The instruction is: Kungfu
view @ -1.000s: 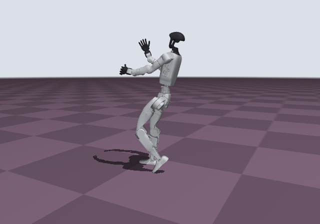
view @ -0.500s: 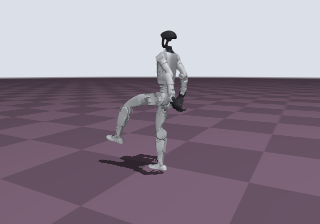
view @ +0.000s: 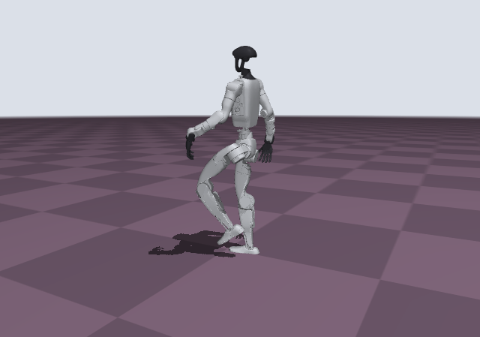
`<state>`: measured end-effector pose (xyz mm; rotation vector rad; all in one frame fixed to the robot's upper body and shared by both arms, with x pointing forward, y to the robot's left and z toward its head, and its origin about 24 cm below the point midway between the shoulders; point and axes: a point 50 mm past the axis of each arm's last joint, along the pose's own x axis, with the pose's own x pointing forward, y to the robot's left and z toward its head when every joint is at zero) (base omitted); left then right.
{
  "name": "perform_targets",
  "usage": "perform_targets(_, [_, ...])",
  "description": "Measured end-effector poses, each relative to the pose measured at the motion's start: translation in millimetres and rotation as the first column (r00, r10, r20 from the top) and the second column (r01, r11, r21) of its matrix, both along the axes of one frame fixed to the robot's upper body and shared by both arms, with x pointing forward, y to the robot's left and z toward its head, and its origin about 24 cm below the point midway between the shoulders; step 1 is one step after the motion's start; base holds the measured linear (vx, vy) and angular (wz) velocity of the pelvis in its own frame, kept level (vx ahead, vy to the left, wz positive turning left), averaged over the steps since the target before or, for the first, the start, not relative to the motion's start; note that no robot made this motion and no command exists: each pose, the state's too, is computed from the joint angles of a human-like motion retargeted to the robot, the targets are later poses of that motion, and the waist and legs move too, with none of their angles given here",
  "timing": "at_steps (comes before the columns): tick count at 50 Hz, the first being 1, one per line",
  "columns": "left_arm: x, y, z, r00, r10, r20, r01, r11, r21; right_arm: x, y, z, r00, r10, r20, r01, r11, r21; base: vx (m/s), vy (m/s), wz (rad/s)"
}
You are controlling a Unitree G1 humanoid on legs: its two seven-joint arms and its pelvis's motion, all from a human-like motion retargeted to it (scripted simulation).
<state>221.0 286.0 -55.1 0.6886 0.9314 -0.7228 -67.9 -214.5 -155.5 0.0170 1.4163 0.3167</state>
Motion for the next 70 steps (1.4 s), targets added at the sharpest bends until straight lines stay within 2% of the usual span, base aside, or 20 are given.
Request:
perform_targets(3, [85.8, -68.8, 62.8, 0.935, -0.011, 0.355, 0.106, 0.962, -0.25, 28.9, -6.9, 0.2, 0.909, -0.375, 0.181, 0.379, 0.925, 0.011, 0.07, -0.09, -0.26])
perform_targets(5, [118.5, -121.7, 107.7, 0.853, 0.023, 0.521, 0.24, 0.87, -0.43, 61.0, -11.7, 3.2, 0.745, -0.593, 0.306, 0.585, 0.801, 0.13, 0.08, -0.07, -0.79])
perform_targets(7, [133.2, -171.3, 148.9, 0.784, 0.092, 0.614, 0.378, 0.714, -0.59, 103.7, -14.5, 9.6, 0.548, -0.743, 0.384, 0.686, 0.662, 0.302, 0.05, -0.02, -1.37])
perform_targets(10, [135.9, -219.2, 199.1, 0.746, 0.189, 0.639, 0.522, 0.43, -0.737, 177.9, -11.2, 28.7, 0.307, -0.865, 0.397, 0.65, 0.496, 0.576, 0.04, 0.09, -2.08])
perform_targets(12, [131.7, -231.1, 216.4, 0.763, 0.199, 0.615, 0.563, 0.262, -0.783, 229.7, -0.8, 46.6, 0.258, -0.898, 0.357, 0.547, 0.441, 0.712, 0.13, 0.36, -2.94])
perform_targets(15, [122.2, -233.1, 216.2, 0.813, 0.136, 0.567, 0.56, 0.088, -0.824, 290.6, 35.4, 73.0, 0.345, -0.893, 0.289, 0.369, 0.412, 0.833, 0.29, 0.42, -3.92])
perform_targets(17, [114.1, -227.0, 200.0, 0.843, 0.08, 0.532, 0.529, 0.056, -0.846, 314.8, 72.9, 85.2, 0.49, -0.828, 0.271, 0.258, 0.435, 0.863, 0.34, 0.41, -4.67])
perform_targets(21, [88.6, -221.3, 137.2, 0.89, -0.074, 0.451, 0.457, 0.169, -0.873, 329.4, 140.5, 99.8, 0.746, -0.596, 0.296, 0.043, 0.487, 0.872, 0.22, 0.45, -3.91])
perform_targets(25, [43.2, -238.5, 54.4, 0.963, -0.202, 0.178, 0.226, 0.247, -0.942, 316.1, 174.6, 98.9, 0.869, -0.367, 0.332, -0.116, 0.5, 0.858, 0.0, 0.23, -1.52])
perform_targets(28, [24.9, -250.1, 26.1, 0.98, -0.201, -0.01, 0.032, 0.205, -0.978, 314.1, 185.7, 100.3, 0.863, -0.28, 0.42, -0.217, 0.544, 0.81, -0.32, 0.43, -1.12])
perform_targets(33, [21.5, -254.6, 18.7, 0.987, -0.033, -0.156, -0.153, 0.082, -0.985, 307.1, 163.8, 87.2, 0.792, -0.268, 0.549, -0.251, 0.676, 0.693, 0.16, 0.4, -1.51])
perform_targets(36, [39.1, -233.6, 28.2, 0.98, -0.004, -0.201, -0.2, 0.073, -0.977, 309.8, 150.9, 92.9, 0.693, -0.145, 0.706, -0.413, 0.723, 0.554, 0.23, 0.44, -0.53])
perform_targets(40, [67.4, -197.5, 51.5, 0.987, 0.029, -0.161, -0.163, 0.126, -0.979, 314.1, 144.2, 113.8, 0.463, 0.028, 0.886, -0.657, 0.682, 0.322, 0.43, 0.39, -0.51])
perform_targets(43, [85.1, -173.6, 65.0, 0.99, 0.067, -0.125, -0.138, 0.237, -0.962, 324.0, 141.9, 147.5, 0.218, 0.014, 0.976, -0.758, 0.632, 0.16, 0.45, 0.39, -0.21])
perform_targets(48, [93.5, -132.8, 54.1, 0.967, 0.205, -0.149, -0.228, 0.445, -0.866, 361.5, 121.2, 252.2, -0.158, -0.177, 0.972, -0.82, 0.571, -0.029, 0.34, -0.09, -0.64])
perform_targets(50, [83.5, -129.6, 34.0, 0.939, 0.269, -0.214, -0.322, 0.471, -0.821, 375.3, 108.4, 311.5, -0.278, -0.267, 0.923, -0.827, 0.555, -0.089, 0.22, 1.0, -1.06])
perform_targets(53, [44.6, -145.5, -7.6, 0.893, 0.236, -0.384, -0.451, 0.482, -0.751, 389.0, 84.8, 412.5, -0.503, -0.357, 0.788, -0.756, 0.623, -0.201, 0.26, 0.79, 0.37])
perform_targets(60, [-87.7, -187.5, -67.9, 0.633, -0.19, -0.75, -0.559, 0.558, -0.613, 341.6, 13.7, 600.7, -0.831, -0.334, 0.445, -0.484, 0.828, -0.283, 0.25, -0.12, 0.99])
perform_targets(64, [-122.1, -185.0, -77.0, 0.52, -0.241, -0.819, -0.594, 0.587, -0.55, 302.4, -7.1, 644.2, -0.935, -0.253, 0.25, -0.319, 0.908, -0.273, 0.15, -0.1, 0.79])
perform_targets(70, [-112.5, -177.4, -78.8, 0.572, -0.147, -0.807, -0.605, 0.588, -0.536, 286.3, -12.2, 646.2, -0.999, -0.021, 0.043, -0.029, 0.982, -0.185, 0.17, -0.05, 0.4])
